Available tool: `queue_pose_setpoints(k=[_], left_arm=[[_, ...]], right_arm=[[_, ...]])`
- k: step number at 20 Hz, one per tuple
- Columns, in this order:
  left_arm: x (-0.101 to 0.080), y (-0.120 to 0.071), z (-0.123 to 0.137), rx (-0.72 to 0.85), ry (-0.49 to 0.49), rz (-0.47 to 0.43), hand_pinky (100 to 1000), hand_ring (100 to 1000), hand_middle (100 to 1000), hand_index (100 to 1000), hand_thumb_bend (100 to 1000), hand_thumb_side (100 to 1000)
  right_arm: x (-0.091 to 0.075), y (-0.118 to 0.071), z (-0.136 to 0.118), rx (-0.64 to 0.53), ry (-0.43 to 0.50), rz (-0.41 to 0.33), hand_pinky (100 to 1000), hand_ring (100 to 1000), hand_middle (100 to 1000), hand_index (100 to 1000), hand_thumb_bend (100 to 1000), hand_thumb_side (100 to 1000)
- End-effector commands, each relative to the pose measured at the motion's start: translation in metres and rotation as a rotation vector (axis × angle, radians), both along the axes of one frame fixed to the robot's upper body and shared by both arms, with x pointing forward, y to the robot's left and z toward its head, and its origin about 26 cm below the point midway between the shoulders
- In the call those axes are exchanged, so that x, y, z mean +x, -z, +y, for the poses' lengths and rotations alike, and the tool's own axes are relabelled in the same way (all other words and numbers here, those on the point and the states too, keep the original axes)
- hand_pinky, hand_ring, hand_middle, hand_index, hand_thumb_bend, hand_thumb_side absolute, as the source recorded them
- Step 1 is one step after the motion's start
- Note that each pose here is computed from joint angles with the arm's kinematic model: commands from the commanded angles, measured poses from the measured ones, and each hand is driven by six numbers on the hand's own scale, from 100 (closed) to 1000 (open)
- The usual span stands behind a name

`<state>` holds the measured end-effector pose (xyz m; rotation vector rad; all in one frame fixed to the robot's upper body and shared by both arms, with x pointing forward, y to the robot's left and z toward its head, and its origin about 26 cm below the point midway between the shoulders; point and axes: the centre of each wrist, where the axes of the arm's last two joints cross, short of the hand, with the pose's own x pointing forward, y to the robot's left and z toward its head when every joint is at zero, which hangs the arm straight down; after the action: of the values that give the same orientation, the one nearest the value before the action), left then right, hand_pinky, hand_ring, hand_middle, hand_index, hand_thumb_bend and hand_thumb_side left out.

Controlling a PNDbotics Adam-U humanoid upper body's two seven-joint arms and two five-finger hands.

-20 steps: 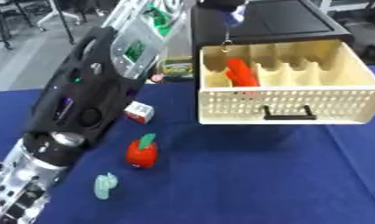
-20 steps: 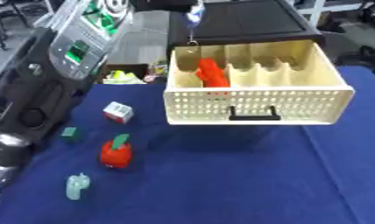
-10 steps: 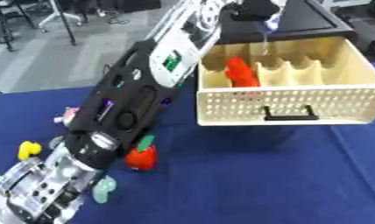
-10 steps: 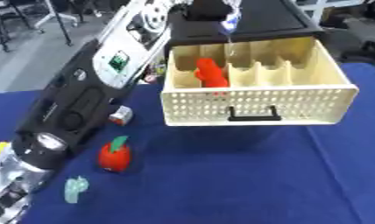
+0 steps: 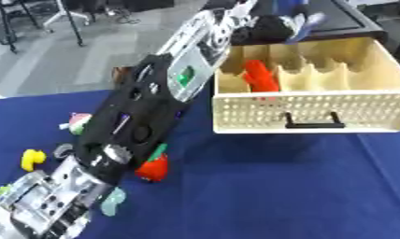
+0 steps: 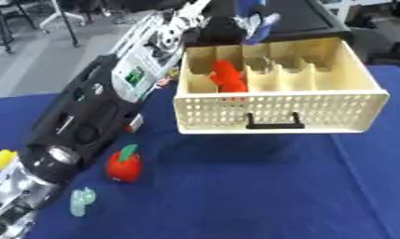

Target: Pick up objects from table and place into drawer.

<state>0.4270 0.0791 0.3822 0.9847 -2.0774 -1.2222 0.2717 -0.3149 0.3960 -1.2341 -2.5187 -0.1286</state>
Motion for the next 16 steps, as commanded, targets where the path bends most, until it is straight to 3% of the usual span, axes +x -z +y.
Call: queue_pose_setpoints(k=[1,8,11,13,16], left_arm=[[-0.005,-0.017,0.009,0.028,-0.032,-0.054,865,934,856,887,685,610],[-0.006,-0.018,0.017,-0.011,-0.039,-0.072,804,883,798,850,639,632],[-0.011,-0.022,0.023,-0.055,-0.023,-0.085,757,848,758,825,594,627],[-0.015,-0.025,0.028,-0.096,-0.014,-0.091,743,837,749,822,591,628],[-0.019,-0.027,0.036,-0.136,-0.013,-0.093,720,807,719,812,584,632]], right_arm=[[-0.006,-0.007,-0.001,-0.009,0.006,-0.027,221,377,314,736,100,968],[-0.005,-0.005,-0.001,-0.012,0.010,-0.015,225,382,319,738,100,977],[-0.004,-0.003,-0.001,-0.064,0.025,0.043,215,393,329,733,104,986],[-0.003,0.000,0.000,-0.166,0.034,0.133,212,401,338,729,110,990],[-0.002,0.002,0.004,-0.405,-0.008,0.368,229,450,420,660,100,976]])
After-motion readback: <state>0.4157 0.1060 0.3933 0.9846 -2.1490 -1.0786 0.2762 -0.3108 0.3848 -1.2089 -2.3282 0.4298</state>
